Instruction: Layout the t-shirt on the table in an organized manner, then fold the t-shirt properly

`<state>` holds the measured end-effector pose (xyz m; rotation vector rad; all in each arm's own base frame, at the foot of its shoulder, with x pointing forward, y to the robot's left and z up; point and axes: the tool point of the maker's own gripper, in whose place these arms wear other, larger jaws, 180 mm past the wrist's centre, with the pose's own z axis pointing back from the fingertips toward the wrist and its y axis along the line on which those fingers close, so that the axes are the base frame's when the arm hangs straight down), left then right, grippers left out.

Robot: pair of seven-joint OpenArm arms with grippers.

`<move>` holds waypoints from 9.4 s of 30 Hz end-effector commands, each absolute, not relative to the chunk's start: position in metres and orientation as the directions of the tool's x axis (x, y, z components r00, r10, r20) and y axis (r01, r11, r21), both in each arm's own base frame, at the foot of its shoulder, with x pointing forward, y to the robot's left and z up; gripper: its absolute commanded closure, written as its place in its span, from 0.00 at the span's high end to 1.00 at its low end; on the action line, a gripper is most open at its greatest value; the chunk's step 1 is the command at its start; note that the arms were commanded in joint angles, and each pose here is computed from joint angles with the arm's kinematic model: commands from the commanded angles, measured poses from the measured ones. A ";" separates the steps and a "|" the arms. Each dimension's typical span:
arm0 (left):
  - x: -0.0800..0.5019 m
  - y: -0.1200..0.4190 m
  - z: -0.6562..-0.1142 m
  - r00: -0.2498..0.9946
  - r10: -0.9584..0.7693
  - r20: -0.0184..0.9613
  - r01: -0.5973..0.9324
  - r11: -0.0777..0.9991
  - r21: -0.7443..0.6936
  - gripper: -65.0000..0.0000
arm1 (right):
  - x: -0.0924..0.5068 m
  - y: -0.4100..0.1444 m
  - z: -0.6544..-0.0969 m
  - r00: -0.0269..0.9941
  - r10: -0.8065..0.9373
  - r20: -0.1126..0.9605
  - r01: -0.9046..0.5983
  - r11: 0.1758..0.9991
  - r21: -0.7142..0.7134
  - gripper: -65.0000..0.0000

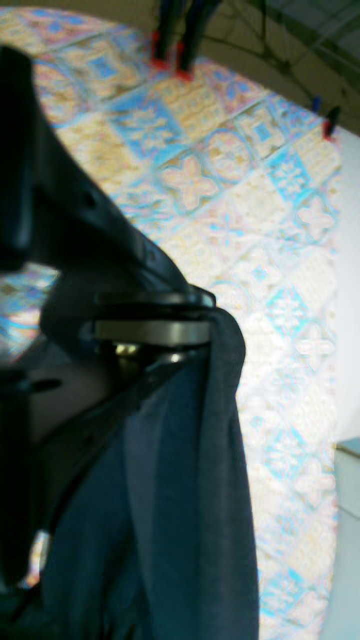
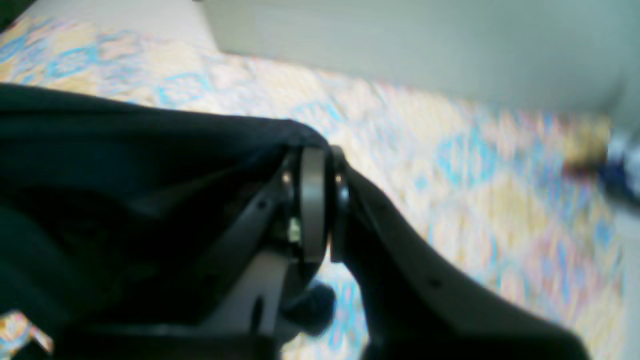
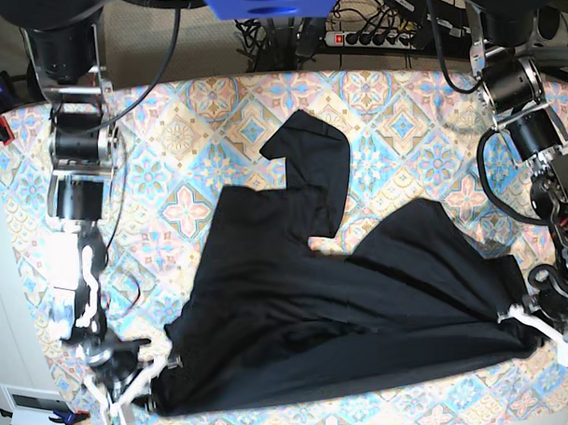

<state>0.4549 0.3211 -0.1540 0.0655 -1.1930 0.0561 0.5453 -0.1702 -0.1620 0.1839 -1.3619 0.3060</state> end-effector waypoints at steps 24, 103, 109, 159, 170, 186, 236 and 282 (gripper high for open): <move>0.332 0.263 -0.257 0.528 -0.130 0.839 0.097 0.991 0.093 0.00 | 0.386 -0.146 -0.228 0.278 0.080 0.957 -0.501 0.862 0.073 0.00; 0.226 0.265 -0.319 0.791 -0.169 0.588 0.176 0.983 0.045 0.45 | 0.241 -0.092 -0.412 0.462 0.769 0.442 -0.826 0.554 -0.102 0.37; 0.226 0.265 -0.319 0.791 -0.169 0.588 0.176 0.983 0.045 0.45 | 0.231 -0.103 -0.425 0.484 0.769 0.417 -0.822 0.563 -0.083 0.32; 0.386 0.269 -0.419 0.786 0.200 0.585 -0.098 0.974 -0.202 0.45 | 0.222 -0.200 -0.381 0.601 0.688 0.407 -0.613 0.724 -0.317 0.28; 0.451 0.262 -0.374 0.687 0.186 0.702 -0.065 0.979 -0.195 0.00 | 0.243 -0.201 -0.367 0.577 0.686 0.443 -0.592 0.725 -0.352 0.27; 0.494 0.227 -0.126 0.274 -0.006 0.962 0.144 0.989 -0.035 0.00 | 0.268 -0.182 -0.354 0.559 0.641 0.525 -0.552 0.761 -0.341 0.27; 0.504 0.194 -0.406 0.671 0.182 0.719 -0.049 0.978 -0.202 0.48 | 0.262 -0.164 -0.358 0.548 0.643 0.535 -0.579 0.753 -0.313 0.27; 0.257 0.232 -0.266 0.712 0.113 0.693 0.174 0.928 -0.330 0.00 | 0.264 -0.162 -0.357 0.540 0.645 0.540 -0.582 0.750 -0.314 0.27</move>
